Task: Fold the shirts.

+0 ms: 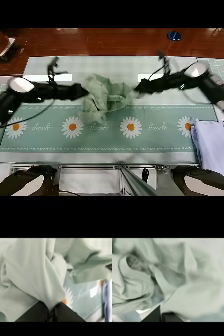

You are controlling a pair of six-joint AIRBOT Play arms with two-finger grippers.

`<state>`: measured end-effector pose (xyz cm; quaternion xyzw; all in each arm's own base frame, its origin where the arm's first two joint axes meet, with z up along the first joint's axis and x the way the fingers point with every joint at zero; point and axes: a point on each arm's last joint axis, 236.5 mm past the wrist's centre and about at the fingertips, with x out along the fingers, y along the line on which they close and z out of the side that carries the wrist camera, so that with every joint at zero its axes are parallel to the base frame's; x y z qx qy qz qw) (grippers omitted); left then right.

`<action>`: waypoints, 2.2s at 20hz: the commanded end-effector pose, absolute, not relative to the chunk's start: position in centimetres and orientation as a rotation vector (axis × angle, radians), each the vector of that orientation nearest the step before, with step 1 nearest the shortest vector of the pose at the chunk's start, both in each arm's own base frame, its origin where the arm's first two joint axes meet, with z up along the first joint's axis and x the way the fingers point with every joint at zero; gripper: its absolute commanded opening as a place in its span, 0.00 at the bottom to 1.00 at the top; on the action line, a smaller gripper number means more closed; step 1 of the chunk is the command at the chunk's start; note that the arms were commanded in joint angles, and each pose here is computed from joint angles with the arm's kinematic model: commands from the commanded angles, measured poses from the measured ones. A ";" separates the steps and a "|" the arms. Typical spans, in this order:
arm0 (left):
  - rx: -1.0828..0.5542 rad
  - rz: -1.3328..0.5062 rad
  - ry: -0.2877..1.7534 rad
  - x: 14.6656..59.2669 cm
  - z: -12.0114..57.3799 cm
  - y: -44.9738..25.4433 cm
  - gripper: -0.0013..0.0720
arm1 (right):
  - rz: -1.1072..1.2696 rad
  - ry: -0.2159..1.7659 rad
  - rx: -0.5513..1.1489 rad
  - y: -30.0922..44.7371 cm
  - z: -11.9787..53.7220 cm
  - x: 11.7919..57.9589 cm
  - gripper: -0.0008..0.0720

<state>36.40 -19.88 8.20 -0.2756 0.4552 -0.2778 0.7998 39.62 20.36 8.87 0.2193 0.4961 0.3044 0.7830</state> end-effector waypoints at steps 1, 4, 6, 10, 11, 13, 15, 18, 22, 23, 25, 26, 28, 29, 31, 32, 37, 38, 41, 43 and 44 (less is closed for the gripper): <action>-0.549 -0.588 0.656 38.6 20.7 -16.0 0.05 | 0.563 0.710 0.318 13.7 25.0 42.2 0.03; -0.490 -0.582 0.456 36.9 29.3 -13.5 0.05 | 0.489 0.434 0.202 10.0 36.7 38.9 0.03; -0.433 -0.597 0.401 34.6 32.3 -12.9 0.05 | 0.434 0.311 0.135 8.5 41.5 35.1 0.04; -0.274 -0.584 0.416 29.9 32.9 -12.2 0.05 | 0.241 0.205 -0.007 4.9 45.0 27.8 0.03; -0.232 -0.581 0.448 28.7 32.2 -12.1 0.05 | 0.188 0.205 -0.025 3.8 45.1 26.3 0.04; -0.174 -0.590 0.519 26.5 30.8 -12.2 0.05 | 0.100 0.242 -0.045 2.1 44.4 23.9 0.04; -0.147 -0.592 0.578 24.6 29.8 -12.2 0.05 | 0.048 0.292 -0.035 1.1 43.2 22.1 0.04; -0.107 -0.582 0.611 22.8 29.0 -11.9 0.05 | 0.046 0.369 -0.008 1.2 40.5 20.6 0.03; -0.158 -0.560 0.697 24.1 24.8 -11.5 0.05 | 0.049 0.618 0.046 1.2 31.1 20.9 0.03; -0.193 -0.547 0.733 25.1 22.7 -11.3 0.05 | 0.053 0.702 0.064 1.2 27.8 21.2 0.04; -0.289 -0.532 0.805 27.3 18.0 -11.5 0.05 | 0.054 0.871 0.094 1.1 20.7 22.3 0.03; -0.352 -0.533 0.834 28.4 15.8 -12.0 0.05 | 0.048 0.923 0.107 0.8 17.5 23.2 0.03; -0.436 -0.533 0.901 30.6 11.5 -13.5 0.05 | 0.018 1.009 0.133 0.1 11.2 25.1 0.03; -0.454 -0.533 0.942 31.5 9.5 -14.4 0.05 | 0.000 1.057 0.151 -0.3 8.2 26.1 0.03; -0.465 -0.526 1.014 33.3 5.6 -16.2 0.05 | -0.013 1.142 0.166 -0.7 4.2 28.0 0.03; -0.470 -0.507 1.032 34.3 3.9 -16.6 0.05 | -0.025 1.171 0.163 -1.2 2.6 29.4 0.03; -0.586 -0.468 1.129 36.9 -0.7 -18.1 0.05 | -0.034 1.370 0.182 -2.0 -4.0 33.8 0.03; -0.601 -0.466 1.140 37.0 -1.2 -18.3 0.05 | -0.030 1.390 0.196 -1.9 -4.8 34.5 0.03; -0.604 -0.465 1.163 36.8 -1.8 -18.4 0.06 | -0.038 1.423 0.246 -1.6 -5.9 36.3 0.03; -0.606 -0.472 1.175 36.5 -1.8 -18.4 0.53 | -0.052 1.428 0.268 -1.7 -5.6 37.1 0.29; -0.607 -0.483 1.192 36.2 -1.7 -18.3 0.71 | -0.054 1.421 0.253 -2.0 -4.9 37.4 0.55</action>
